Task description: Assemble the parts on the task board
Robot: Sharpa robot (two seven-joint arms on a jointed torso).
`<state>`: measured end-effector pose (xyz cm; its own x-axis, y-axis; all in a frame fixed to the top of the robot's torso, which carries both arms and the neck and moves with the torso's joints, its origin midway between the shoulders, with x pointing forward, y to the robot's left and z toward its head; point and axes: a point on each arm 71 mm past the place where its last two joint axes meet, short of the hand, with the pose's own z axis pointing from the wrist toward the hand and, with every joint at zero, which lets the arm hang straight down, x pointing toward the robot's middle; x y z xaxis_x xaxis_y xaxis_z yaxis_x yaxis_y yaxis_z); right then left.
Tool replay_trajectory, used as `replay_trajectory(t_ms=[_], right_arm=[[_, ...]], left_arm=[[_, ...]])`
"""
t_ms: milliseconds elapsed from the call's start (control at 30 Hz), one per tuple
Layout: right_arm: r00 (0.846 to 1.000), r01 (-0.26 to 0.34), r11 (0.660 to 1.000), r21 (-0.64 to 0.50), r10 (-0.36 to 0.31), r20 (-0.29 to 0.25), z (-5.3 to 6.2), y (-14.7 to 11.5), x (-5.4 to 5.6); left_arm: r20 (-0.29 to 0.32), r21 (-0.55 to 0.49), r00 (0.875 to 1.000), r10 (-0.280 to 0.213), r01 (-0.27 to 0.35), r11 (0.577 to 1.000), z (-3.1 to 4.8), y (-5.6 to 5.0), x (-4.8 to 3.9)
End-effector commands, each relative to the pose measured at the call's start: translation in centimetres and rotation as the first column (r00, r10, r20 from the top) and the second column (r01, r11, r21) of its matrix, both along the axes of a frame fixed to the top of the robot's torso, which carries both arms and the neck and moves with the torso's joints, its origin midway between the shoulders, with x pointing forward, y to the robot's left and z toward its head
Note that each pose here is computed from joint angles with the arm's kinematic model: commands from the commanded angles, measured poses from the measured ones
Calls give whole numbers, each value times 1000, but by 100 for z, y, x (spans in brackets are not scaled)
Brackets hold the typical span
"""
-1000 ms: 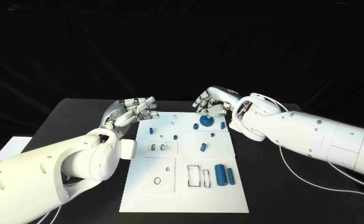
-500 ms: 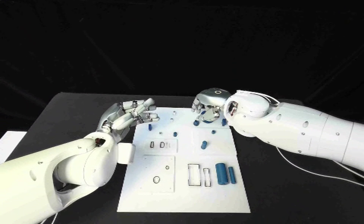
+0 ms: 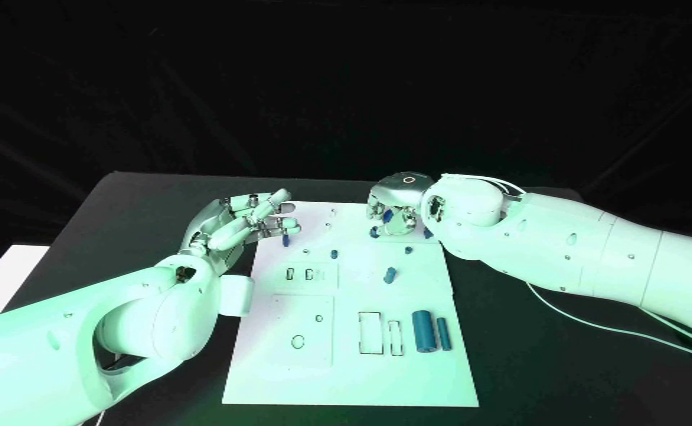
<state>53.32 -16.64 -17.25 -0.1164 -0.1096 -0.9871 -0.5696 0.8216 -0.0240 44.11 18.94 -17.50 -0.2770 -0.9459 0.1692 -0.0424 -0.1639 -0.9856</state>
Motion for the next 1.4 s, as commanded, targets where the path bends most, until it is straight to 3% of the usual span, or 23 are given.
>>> replay_trajectory(t_ms=[33, 467, 1400], right_arm=[[1000, -1, 999, -52, 0, -18, -27, 6, 3], [999, -11, 999, -53, 9, -52, -50, 16, 1], [997, -5, 999, -35, 2, -71, -83, 32, 37]], left_arm=[[4, -14, 1000, -20, 20, 1000, 19, -21, -8], [1, -13, 1000, -20, 20, 1000, 17, -18, -8], [-6, -10, 1000, -24, 24, 1000, 9, -15, -3]])
